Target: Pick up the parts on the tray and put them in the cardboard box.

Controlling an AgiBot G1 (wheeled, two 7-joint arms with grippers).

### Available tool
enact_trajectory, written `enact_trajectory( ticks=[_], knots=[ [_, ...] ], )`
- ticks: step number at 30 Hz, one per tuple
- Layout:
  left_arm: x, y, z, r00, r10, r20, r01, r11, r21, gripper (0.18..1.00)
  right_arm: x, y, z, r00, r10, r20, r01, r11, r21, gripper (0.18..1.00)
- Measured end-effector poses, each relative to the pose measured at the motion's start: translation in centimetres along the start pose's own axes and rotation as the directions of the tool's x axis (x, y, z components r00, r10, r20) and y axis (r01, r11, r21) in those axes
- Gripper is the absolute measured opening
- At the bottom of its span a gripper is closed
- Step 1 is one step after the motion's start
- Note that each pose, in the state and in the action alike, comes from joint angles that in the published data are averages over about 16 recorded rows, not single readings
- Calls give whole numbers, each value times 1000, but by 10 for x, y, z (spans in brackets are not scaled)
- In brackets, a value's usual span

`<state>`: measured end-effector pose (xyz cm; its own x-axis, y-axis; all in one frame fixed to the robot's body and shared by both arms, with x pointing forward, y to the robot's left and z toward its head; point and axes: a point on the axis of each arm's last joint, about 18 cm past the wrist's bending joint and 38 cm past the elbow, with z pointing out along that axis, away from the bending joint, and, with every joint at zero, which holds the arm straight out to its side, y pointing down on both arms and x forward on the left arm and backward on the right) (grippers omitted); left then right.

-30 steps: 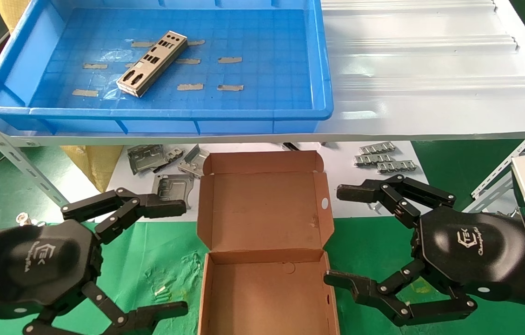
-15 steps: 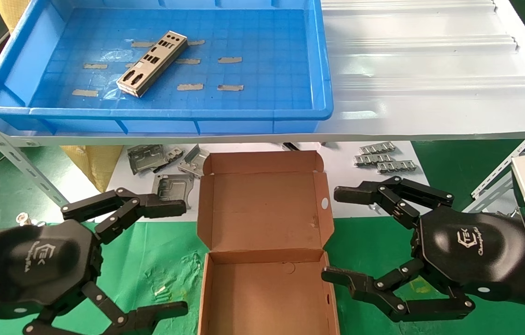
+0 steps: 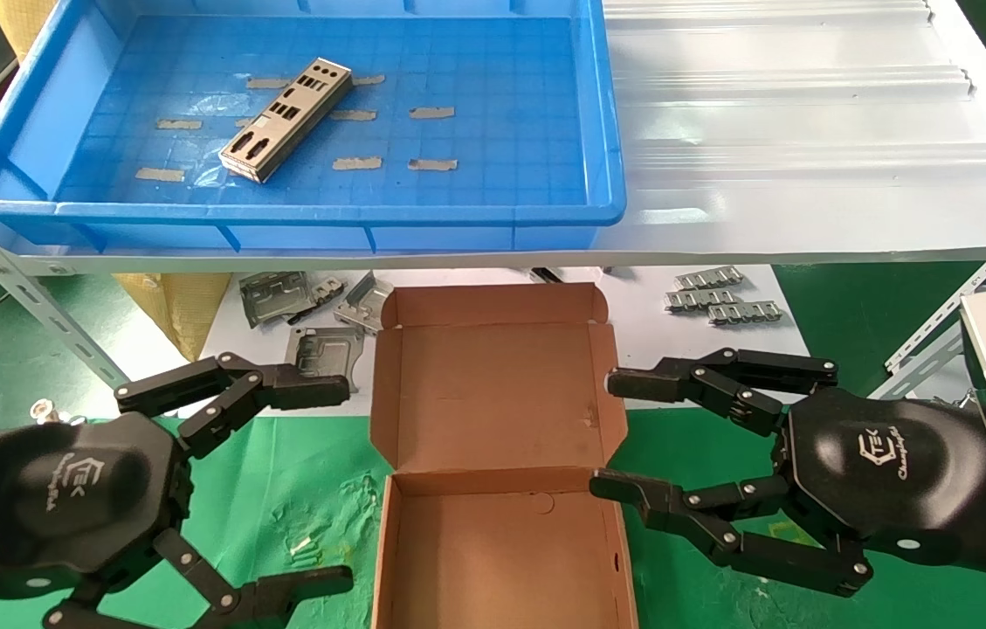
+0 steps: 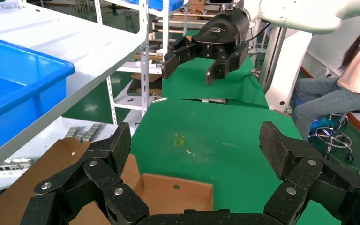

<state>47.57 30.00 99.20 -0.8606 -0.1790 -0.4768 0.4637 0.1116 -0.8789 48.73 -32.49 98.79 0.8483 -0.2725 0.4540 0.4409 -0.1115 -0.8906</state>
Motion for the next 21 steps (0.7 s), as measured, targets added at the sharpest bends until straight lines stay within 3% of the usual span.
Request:
enact_trajectory(
  ticks=[13,21],
  knots=[
    [-8,-7,-1,1000,16,22,-16,1000,-2,1001,0,0,0,1000,0,0,0,1000,0,414],
    [-50,-29,5,990,65,122,-62,998,-30,1001,0,0,0,1000,0,0,0,1000,0,283]
  ],
)
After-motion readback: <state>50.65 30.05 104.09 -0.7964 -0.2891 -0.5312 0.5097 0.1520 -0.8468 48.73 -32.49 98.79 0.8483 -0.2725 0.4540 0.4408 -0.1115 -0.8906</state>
